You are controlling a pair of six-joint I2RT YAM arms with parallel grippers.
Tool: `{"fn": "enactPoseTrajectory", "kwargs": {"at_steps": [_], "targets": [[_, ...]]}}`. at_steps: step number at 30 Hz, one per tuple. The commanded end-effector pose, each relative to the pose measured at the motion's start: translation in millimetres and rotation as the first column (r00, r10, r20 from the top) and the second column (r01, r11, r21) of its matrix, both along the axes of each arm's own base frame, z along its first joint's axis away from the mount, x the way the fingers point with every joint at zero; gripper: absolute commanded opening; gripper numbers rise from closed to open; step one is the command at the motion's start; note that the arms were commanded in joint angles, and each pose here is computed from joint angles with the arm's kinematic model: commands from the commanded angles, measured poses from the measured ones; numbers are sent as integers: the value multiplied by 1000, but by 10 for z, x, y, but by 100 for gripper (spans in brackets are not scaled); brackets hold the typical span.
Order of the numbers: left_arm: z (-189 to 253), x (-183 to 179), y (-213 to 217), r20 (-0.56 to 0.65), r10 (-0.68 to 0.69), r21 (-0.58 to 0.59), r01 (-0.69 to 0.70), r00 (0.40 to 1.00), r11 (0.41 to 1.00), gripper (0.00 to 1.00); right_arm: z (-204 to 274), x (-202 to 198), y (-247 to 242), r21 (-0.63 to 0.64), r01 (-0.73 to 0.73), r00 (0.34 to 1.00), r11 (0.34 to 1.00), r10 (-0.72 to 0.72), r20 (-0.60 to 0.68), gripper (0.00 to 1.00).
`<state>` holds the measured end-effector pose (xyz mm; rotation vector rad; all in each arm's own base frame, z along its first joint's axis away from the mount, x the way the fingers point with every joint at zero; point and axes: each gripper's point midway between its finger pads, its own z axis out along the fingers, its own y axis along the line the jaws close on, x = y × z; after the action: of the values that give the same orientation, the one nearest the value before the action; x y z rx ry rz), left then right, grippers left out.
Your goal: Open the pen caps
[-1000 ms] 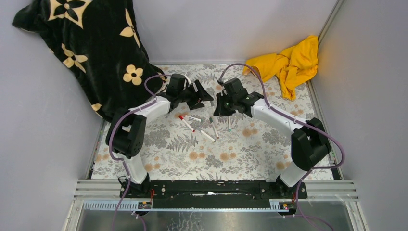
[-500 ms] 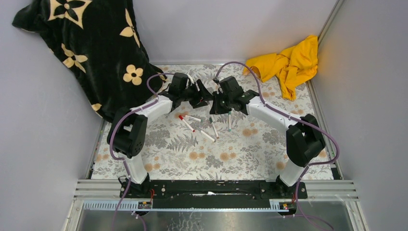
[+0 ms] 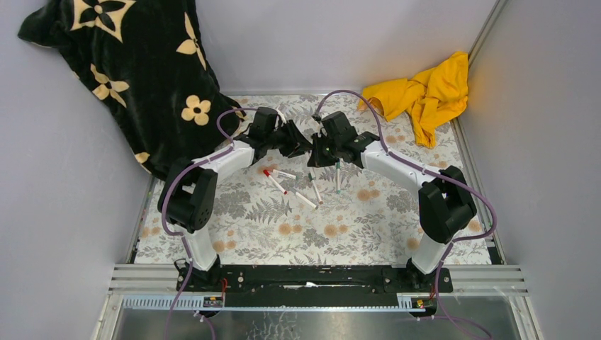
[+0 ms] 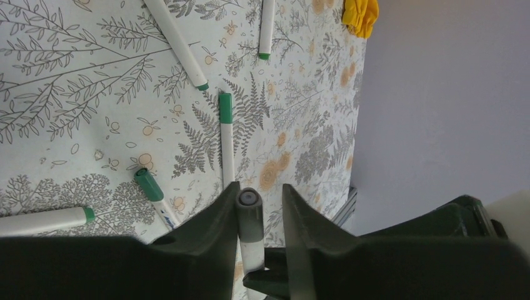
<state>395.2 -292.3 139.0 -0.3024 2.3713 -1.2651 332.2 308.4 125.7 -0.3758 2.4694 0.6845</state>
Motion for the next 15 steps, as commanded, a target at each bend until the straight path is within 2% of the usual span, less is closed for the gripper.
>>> {"fn": "enactPoseTrajectory", "kwargs": {"at_steps": [1,7,12,15], "targets": [[54,-8,-75,39,-28,-28,29,999,999,31,199,94,142,42,-26,998,999,23,64,0],[31,-19,-72,40,-34,-23,35,999,999,1,178,98,108,30,-18,997,999,15,72,0],[18,-25,-62,37,-30,-21,31,999,999,0,176,95,112,33,-19,997,999,17,75,0],[42,-20,-48,45,-19,-18,20,999,1000,0,172,98,125,39,-23,997,999,20,75,15]]}}
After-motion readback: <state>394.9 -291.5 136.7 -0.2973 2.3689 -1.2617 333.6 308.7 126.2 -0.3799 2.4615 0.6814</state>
